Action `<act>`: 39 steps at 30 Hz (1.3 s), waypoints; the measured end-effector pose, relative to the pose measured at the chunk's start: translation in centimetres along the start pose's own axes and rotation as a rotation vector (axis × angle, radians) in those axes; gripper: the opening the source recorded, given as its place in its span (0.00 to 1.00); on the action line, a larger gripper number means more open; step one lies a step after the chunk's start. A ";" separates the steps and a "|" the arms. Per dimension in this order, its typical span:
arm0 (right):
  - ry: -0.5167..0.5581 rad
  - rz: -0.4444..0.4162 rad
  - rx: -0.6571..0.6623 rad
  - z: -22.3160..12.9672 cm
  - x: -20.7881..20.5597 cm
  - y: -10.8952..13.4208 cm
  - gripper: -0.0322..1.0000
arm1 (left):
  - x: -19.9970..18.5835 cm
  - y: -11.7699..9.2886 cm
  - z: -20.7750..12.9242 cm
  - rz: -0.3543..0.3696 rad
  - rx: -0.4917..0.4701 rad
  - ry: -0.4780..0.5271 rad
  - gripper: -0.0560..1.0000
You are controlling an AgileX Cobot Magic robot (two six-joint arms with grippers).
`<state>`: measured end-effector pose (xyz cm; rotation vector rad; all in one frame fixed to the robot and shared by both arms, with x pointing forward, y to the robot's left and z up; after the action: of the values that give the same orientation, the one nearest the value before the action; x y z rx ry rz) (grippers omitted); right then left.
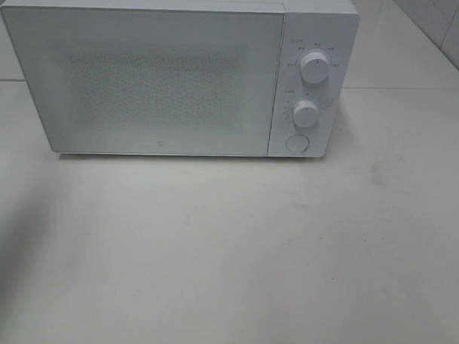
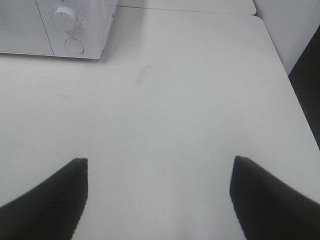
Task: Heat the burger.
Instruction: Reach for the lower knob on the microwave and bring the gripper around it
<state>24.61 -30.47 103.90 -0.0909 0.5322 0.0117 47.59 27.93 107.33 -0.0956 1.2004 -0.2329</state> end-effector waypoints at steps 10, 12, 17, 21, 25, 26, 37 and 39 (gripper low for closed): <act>0.000 0.000 0.000 0.0 0.0 0.0 0.76 | -3.8 0.3 -6.2 0.108 -0.044 -0.144 0.99; 0.000 0.000 0.000 0.0 0.0 0.0 0.76 | -4.3 0.4 -8.4 0.145 -0.043 -0.185 0.99; 0.000 0.000 0.000 0.0 0.0 0.0 0.76 | -4.9 0.1 -11.2 0.171 -0.029 -0.267 0.99; 0.000 0.000 0.000 0.0 0.0 0.0 0.76 | -5.4 -0.2 -13.1 0.177 -0.016 -0.346 0.99; 0.000 0.000 0.000 0.0 0.0 0.0 0.76 | -5.3 -0.5 -16.3 0.185 0.002 -0.444 0.99; 0.000 0.000 0.000 0.0 0.0 0.0 0.76 | -5.1 -0.5 -17.3 0.189 0.008 -0.475 0.99; 0.000 0.000 0.000 0.0 0.0 0.0 0.76 | -4.9 -0.8 -20.8 0.203 0.041 -0.670 0.99; 0.000 0.000 0.000 0.0 0.0 0.0 0.76 | -5.1 -0.8 -21.3 0.211 0.048 -0.704 0.99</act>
<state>24.61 -30.47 103.90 -0.0909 0.5322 0.0117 25.92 29.33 104.46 -0.0043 0.4980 -0.0314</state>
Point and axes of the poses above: a point on each arm's last joint axis where the gripper is mounted, x pointing out along that axis toward the gripper, y along the wrist's bending axis when the last joint is at zero, z = x × y, the point moved 2 cm from there along x, pointing out along that axis toward the gripper, and after that the axes turned 2 degrees about -x, right-handed, at the moved point
